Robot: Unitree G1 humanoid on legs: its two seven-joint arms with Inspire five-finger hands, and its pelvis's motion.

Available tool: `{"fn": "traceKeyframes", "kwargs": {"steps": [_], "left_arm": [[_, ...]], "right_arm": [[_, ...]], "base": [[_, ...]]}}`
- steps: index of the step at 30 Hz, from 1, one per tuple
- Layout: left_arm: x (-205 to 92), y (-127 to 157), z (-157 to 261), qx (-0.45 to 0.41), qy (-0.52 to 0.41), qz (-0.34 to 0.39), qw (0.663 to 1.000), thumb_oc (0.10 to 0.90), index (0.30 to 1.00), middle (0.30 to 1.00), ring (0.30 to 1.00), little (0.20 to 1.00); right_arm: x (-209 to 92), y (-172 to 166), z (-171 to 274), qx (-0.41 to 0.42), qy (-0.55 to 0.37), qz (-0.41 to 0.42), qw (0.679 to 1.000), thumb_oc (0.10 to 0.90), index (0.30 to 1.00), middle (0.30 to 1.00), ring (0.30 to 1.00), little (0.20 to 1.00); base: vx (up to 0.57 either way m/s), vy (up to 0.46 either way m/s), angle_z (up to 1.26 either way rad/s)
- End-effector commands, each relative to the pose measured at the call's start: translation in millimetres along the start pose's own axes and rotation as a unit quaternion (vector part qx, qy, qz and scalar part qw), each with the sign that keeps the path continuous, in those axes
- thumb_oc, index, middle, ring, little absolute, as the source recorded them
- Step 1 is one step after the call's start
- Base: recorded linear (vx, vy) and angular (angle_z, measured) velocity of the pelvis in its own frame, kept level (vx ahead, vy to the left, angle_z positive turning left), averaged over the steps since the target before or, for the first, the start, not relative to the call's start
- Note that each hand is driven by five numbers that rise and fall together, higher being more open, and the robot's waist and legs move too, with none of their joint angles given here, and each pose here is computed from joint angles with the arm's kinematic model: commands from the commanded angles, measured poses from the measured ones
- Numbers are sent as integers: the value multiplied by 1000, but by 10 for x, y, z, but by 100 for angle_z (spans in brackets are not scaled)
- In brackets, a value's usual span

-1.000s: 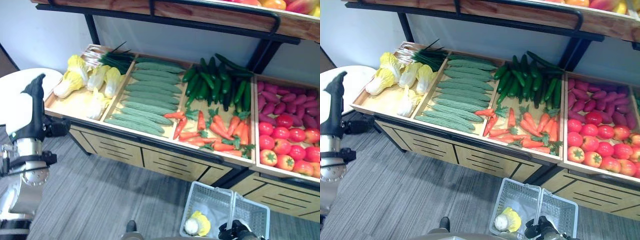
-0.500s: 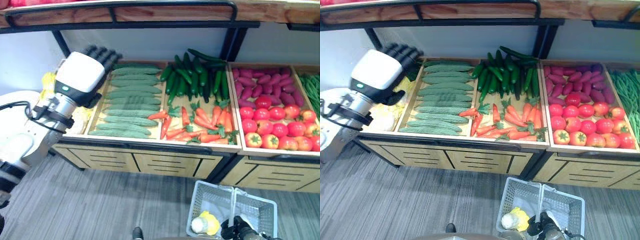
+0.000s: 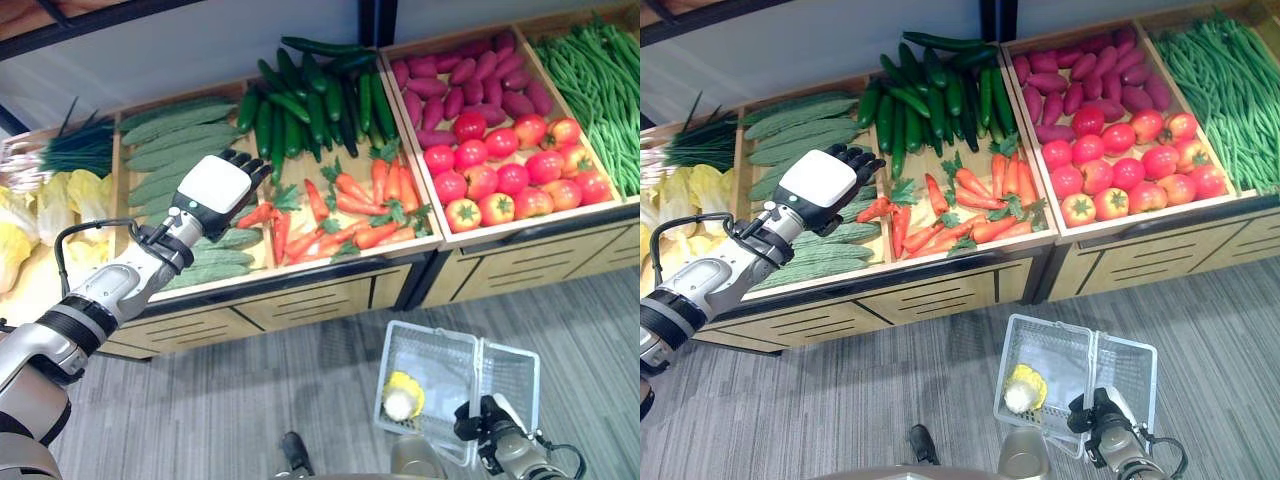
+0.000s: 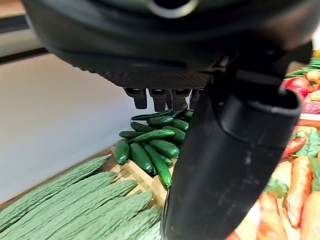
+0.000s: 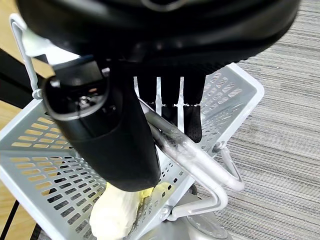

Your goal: Get the vegetables into the basket

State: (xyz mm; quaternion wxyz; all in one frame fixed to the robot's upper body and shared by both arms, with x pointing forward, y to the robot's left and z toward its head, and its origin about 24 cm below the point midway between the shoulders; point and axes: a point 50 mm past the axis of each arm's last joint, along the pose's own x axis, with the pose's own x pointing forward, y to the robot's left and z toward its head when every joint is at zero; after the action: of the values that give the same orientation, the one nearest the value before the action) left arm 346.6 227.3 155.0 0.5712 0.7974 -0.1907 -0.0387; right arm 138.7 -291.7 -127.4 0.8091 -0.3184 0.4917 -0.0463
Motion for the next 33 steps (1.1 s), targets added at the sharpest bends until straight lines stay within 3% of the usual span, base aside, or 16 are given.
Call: {"fn": "traceKeyframes", "kwargs": {"steps": [1,24,33], "left_arm": [[277,907,-503,64,87,153,982,900,1000,1000,1000,1000],[587,883,-399,53,122,148,980,900,1000,1000,1000,1000],[601,647,-414,76,135,80,985,900,1000,1000,1000,1000]], "right_arm": [[-92,245,-286,-83,40,57,994,400,300,300,300,300],[-12,137,0,-92,2,29,995,400,300,300,300,300],[-6,110,4,-79,6,17,997,400,300,300,300,300]], "base": [[41,-10,-13],[12,-40,-19],[2,-61,-12]]}}
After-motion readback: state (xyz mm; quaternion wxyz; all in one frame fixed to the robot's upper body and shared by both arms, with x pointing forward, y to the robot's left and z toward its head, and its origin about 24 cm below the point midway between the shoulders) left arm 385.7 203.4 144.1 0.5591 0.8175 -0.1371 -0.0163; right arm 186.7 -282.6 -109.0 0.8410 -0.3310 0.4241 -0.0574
